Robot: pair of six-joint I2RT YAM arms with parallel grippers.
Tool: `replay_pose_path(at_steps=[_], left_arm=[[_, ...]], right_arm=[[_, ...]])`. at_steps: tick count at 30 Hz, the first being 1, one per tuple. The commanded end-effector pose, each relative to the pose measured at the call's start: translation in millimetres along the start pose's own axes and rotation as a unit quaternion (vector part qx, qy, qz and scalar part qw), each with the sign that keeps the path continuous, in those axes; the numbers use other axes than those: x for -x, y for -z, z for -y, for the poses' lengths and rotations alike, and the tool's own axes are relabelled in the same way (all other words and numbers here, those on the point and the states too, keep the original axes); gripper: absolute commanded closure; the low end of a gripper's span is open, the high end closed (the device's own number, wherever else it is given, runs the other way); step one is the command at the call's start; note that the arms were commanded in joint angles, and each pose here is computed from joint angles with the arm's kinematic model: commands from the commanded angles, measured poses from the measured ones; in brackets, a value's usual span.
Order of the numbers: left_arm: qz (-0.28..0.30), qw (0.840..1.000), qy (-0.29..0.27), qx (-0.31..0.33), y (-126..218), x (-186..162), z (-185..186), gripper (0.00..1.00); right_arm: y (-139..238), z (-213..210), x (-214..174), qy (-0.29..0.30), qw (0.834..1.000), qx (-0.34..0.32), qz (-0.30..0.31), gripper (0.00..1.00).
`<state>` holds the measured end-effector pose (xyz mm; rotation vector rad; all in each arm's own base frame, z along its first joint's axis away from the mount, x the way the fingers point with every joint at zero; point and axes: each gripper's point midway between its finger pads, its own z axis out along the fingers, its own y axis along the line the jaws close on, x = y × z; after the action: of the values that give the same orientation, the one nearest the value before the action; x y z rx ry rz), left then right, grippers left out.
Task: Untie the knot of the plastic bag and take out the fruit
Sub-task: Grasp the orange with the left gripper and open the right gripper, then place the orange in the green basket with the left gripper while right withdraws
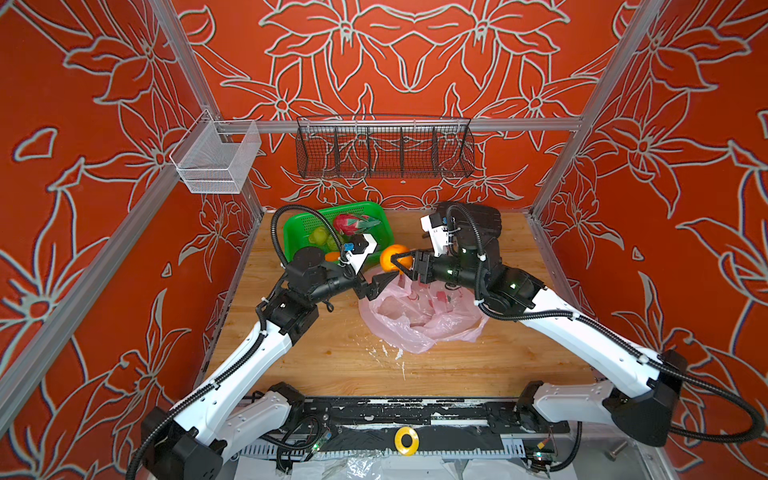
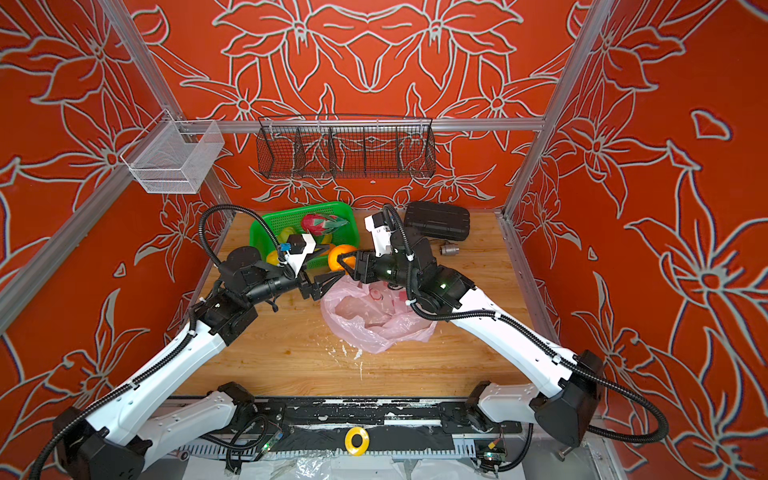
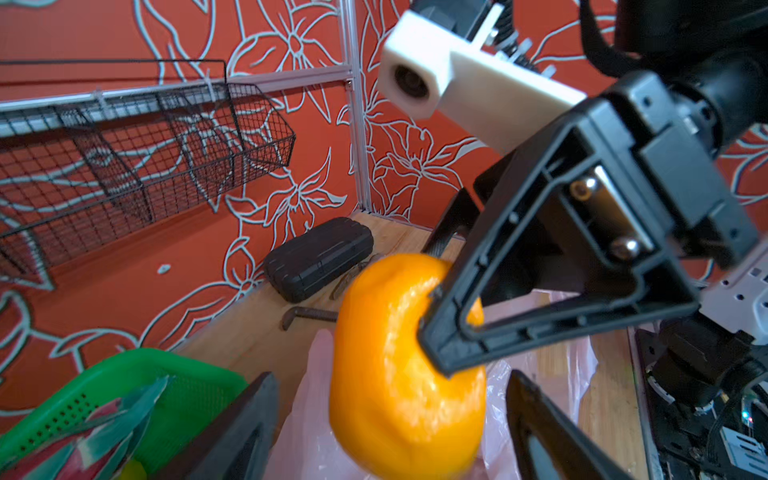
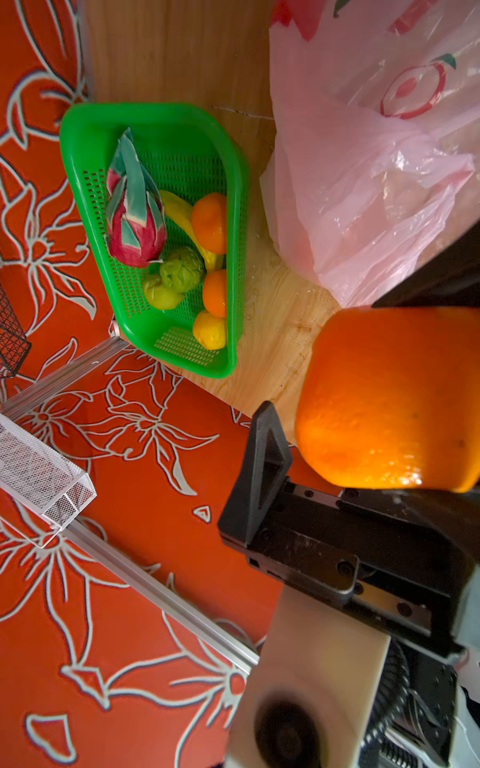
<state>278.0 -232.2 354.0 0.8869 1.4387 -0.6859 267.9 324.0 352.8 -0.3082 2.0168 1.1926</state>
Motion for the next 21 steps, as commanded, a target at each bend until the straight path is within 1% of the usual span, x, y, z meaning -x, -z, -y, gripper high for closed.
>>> replay_pose_path(at_steps=[1,3,6,8,9,10,12,14,16,17,18,19,21], left_arm=[[0.017,0.997,-0.048,-0.054,-3,16,16,0.17],[0.014,0.996,-0.044,-0.078,-4,15,23,0.20],[0.005,0.994,-0.035,-0.105,-7,10,29,0.31],[-0.006,0.993,-0.030,-0.114,-9,5,31,0.35],[-0.011,0.993,-0.027,-0.113,-10,4,30,0.39],[-0.012,0.993,-0.026,-0.111,-11,4,29,0.46],[-0.013,0.994,-0.024,-0.108,-12,3,27,0.57],[-0.014,0.995,-0.022,-0.101,-12,5,25,0.60],[-0.018,0.996,-0.015,-0.086,-13,6,19,0.61],[-0.021,0.997,-0.009,-0.073,-14,6,15,0.62],[-0.024,0.998,-0.001,-0.058,-15,6,9,0.62],[-0.029,0.999,0.009,-0.040,-16,5,2,0.62],[-0.046,0.998,0.034,0.018,-20,3,-20,0.63]], right_arm=[[4,-12,6,-0.013,1.000,0.027,0.002,0.56],[4,-13,6,-0.017,0.999,0.034,0.006,0.56],[3,-15,6,-0.022,0.999,0.040,0.006,0.56],[3,-18,7,-0.026,0.999,0.046,0.005,0.56],[4,-19,7,-0.026,0.998,0.049,0.005,0.56],[3,-19,7,-0.027,0.998,0.049,0.005,0.56],[3,-18,7,-0.027,0.998,0.048,0.005,0.55],[5,-18,8,-0.027,0.999,0.046,0.008,0.54],[8,-19,9,-0.024,0.999,0.046,0.012,0.44],[12,-19,11,-0.021,0.999,0.043,0.019,0.32],[16,-18,13,-0.019,0.999,0.037,0.028,0.24],[20,-16,17,-0.018,0.999,0.028,0.038,0.19],[33,-9,23,-0.012,0.998,0.005,0.067,0.12]])
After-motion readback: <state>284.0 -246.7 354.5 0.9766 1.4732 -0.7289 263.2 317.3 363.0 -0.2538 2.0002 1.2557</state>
